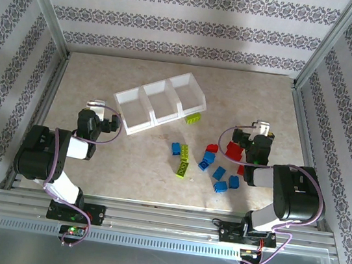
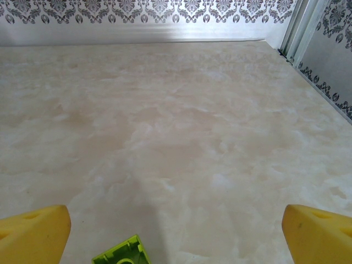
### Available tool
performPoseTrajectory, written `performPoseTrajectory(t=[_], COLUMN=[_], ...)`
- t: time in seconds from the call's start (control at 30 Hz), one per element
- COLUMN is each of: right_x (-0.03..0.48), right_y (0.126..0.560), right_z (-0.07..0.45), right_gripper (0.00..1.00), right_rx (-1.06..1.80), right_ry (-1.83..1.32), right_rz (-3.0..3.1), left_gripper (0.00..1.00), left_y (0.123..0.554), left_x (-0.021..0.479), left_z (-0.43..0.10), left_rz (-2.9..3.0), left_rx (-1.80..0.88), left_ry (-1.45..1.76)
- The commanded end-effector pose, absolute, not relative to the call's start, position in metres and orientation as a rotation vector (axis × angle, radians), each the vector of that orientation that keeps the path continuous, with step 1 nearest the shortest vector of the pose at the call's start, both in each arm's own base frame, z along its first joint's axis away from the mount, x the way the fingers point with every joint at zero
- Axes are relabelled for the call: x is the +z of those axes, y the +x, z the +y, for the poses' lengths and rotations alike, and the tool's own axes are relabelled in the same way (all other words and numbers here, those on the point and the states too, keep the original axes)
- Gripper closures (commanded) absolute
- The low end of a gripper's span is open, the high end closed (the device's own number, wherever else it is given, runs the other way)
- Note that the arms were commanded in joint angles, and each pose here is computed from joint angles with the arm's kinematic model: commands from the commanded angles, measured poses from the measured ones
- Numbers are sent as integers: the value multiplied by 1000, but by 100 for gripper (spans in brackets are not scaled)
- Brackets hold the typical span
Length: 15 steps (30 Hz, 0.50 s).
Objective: Sort the legos into containers by color
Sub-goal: Move the container to the top-center of the table.
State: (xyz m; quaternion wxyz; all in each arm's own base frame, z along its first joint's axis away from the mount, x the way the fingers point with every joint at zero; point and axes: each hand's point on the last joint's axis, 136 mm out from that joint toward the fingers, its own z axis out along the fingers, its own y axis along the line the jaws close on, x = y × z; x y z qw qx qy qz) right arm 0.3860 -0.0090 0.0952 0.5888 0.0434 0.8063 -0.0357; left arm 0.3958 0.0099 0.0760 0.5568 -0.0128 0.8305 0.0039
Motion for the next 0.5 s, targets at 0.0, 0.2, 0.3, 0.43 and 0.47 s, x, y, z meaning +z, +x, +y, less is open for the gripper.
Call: performPoseTrajectory(t=[0.0,0.2,0.3,0.43,0.47], right_x=[101,122,132,147,149], right_y=[389,393,387,381,379], right_z=[-12,-11,-17,-24,-25], right_gripper=[2,2,2,2,2], right_rx=[-95,-92,-113,-144,-153], right_ry=[117,116,143,182,190], right_rz=[1859,1829,1815,1813,1823], left_gripper=[0,0,0,0,0], left_y=[401,394,392,394,395], left_x=[96,127,146,160,161], left_z=[12,22,31,27,23], left_rz=[1916,1924,1930,1976,1990], left_rx=[23,67,59,-33,-70], left_ry=[-46,-109,-234,-349,-366])
